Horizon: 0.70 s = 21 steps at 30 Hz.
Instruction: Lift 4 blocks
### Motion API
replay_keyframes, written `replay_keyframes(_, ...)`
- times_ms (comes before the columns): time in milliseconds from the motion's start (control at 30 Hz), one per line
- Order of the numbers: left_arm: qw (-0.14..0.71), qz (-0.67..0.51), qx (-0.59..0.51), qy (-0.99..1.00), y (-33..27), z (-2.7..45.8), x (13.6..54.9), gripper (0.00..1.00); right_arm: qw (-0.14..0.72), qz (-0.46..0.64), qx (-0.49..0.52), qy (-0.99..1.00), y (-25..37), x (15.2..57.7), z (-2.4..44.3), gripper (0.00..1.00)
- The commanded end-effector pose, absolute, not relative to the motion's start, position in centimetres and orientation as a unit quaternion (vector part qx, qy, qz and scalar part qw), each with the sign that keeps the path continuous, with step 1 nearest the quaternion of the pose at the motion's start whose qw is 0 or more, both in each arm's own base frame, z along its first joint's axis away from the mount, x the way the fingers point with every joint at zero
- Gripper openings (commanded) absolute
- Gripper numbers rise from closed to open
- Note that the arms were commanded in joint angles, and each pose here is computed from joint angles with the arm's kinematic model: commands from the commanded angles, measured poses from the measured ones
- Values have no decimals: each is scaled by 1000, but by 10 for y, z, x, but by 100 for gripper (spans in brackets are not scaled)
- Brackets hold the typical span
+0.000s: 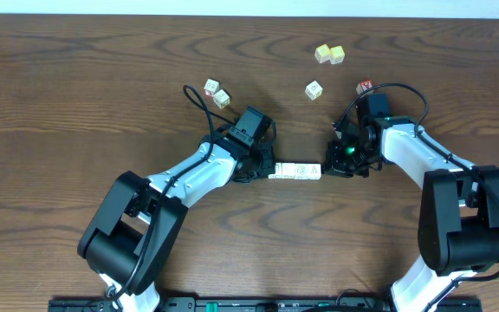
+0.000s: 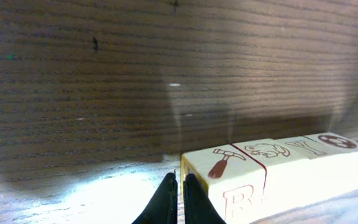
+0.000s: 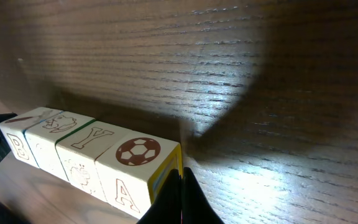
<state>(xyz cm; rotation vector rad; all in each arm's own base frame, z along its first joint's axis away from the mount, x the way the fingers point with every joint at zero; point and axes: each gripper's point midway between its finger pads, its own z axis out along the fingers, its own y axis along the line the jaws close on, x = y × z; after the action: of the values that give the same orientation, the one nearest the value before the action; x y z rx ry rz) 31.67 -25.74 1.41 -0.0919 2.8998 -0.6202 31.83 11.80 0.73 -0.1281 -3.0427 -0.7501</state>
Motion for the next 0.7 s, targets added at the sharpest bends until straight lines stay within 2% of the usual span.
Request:
replay_keyframes(0,75,-218,-12,973,-261,13,312,7,14,-250,-43,-967,123,314,5,1)
replay_keyframes(667,69,-228,-8,971,-265,14,309,7,19,-277,-42,-960,132,313,10,1)
